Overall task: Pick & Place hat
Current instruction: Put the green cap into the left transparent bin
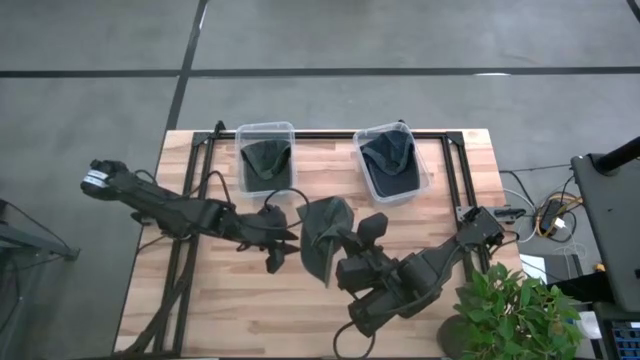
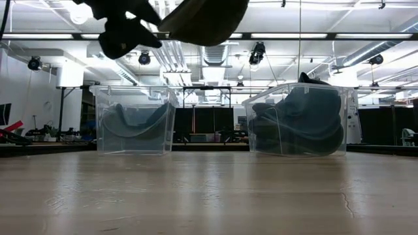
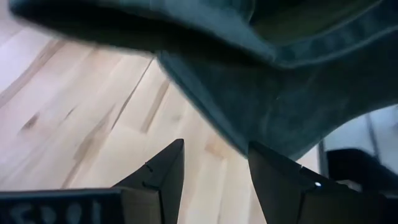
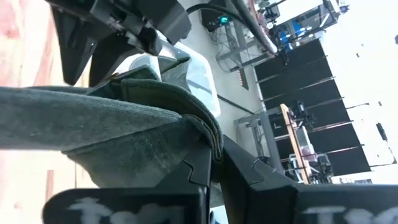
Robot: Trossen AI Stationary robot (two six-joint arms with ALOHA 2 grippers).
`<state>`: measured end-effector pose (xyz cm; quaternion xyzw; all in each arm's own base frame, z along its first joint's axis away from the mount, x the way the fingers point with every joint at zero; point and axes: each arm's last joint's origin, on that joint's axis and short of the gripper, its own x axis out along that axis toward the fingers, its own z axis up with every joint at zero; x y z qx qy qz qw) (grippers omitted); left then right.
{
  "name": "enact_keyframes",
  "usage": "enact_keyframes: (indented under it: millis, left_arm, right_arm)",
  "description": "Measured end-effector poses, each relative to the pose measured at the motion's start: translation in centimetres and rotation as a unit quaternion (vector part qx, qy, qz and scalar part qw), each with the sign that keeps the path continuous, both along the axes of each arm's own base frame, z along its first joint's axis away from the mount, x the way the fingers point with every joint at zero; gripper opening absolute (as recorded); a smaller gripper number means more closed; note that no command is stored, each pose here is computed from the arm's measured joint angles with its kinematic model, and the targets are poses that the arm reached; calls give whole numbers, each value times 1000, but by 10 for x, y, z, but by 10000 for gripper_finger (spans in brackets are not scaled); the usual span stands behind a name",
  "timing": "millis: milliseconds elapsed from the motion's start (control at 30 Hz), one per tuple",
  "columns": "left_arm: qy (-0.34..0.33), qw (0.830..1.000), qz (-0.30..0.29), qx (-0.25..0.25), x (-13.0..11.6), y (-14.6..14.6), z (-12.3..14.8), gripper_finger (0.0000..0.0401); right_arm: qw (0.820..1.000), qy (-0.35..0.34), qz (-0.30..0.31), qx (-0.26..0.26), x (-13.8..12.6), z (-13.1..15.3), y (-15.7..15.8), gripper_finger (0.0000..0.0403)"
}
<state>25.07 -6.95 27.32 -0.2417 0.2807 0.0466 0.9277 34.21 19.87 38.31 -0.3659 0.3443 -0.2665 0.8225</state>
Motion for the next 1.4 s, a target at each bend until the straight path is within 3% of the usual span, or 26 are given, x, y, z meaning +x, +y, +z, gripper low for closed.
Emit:
enact_keyframes:
  millis: [300,533,833,1233,1400]
  left_arm:
    - [-34,999,-8,-18,4,1,1,170]
    - [-73,995,-55,-45,8,-3,9,159]
    - [-75,994,-61,-44,8,-2,9,12]
    - [-97,992,-75,-29,8,-2,14,2]
    - [-97,993,-61,-28,8,-1,14,18]
  right_arm:
    - [1000,-3,-2,-7,0,0,0,12]
    - [1000,-8,-4,-8,0,1,0,12]
    - [1000,-16,-8,-13,0,2,-1,12]
    - [999,-29,-15,-1,0,2,-1,11]
    - [999,-32,-16,2,0,2,-1,10]
